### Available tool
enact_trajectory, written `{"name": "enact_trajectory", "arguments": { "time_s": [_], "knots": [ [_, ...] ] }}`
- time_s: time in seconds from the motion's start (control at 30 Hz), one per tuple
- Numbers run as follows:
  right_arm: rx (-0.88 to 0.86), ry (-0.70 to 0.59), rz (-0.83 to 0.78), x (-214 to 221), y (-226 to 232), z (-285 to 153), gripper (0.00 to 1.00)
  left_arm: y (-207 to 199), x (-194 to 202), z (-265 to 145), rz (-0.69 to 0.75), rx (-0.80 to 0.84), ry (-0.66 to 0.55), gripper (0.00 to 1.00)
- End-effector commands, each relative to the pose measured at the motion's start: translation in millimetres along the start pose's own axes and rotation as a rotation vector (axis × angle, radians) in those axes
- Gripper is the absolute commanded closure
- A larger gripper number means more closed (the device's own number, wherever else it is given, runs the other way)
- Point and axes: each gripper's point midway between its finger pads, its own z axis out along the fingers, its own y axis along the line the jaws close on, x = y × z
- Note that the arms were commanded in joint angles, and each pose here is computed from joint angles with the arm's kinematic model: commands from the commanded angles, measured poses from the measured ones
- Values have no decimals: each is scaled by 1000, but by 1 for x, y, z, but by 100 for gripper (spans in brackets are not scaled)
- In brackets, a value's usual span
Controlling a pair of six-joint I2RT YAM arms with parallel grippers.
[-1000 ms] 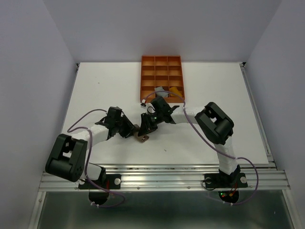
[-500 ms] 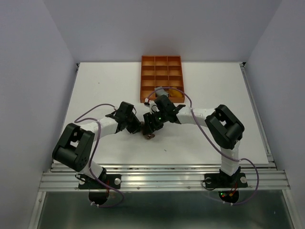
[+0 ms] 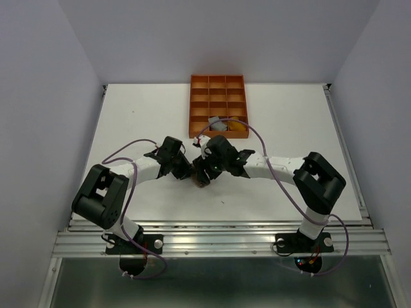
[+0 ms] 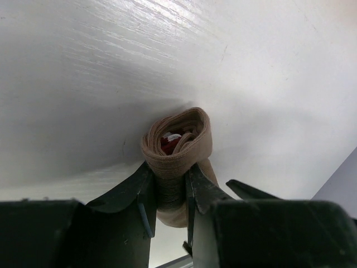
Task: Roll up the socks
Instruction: Roll the sock at the center of the board, then pick up the sock at the center of the board.
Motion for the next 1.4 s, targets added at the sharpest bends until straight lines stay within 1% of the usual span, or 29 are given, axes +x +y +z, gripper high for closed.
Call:
{"name": "enact_trajectory", "arguments": {
  "time_s": [0.0,0.13,0.23,0.27,0.3,0.43,0.63,0.77,0.87,0.97,1.07,1.23,1.37],
  "knots": [
    [39,-138,-124,-41,16,-6,38,66,29,3,23,-250,85,100],
    [79,-137,-113,-40,14,5,39,68,31,2,13,-260,92,100],
    [132,-146,-88,-39,4,9,39,68,33,1,1,-268,100,100],
    [166,-155,-92,-40,1,12,39,68,34,0,-1,-269,101,100],
    [161,-170,-106,-42,5,15,39,67,34,0,-2,-266,99,100],
    [193,-167,-135,-39,4,22,40,67,35,0,-2,-266,112,100],
    [213,-228,-172,-47,11,16,40,70,39,2,-13,-278,129,100],
    [191,-311,-166,-57,20,4,39,73,41,3,-21,-290,135,100],
    [147,-305,-171,-56,28,4,39,73,42,4,-26,-294,144,100],
    [140,-285,-174,-51,28,9,39,72,43,4,-29,-291,152,100],
    [138,-224,-186,-35,29,18,39,73,44,3,-37,-294,152,100],
    [139,-170,-173,-13,23,27,40,71,44,3,-38,-296,159,100],
    [194,-105,-155,12,8,36,41,74,44,3,-44,-305,155,100]
  ]
}}
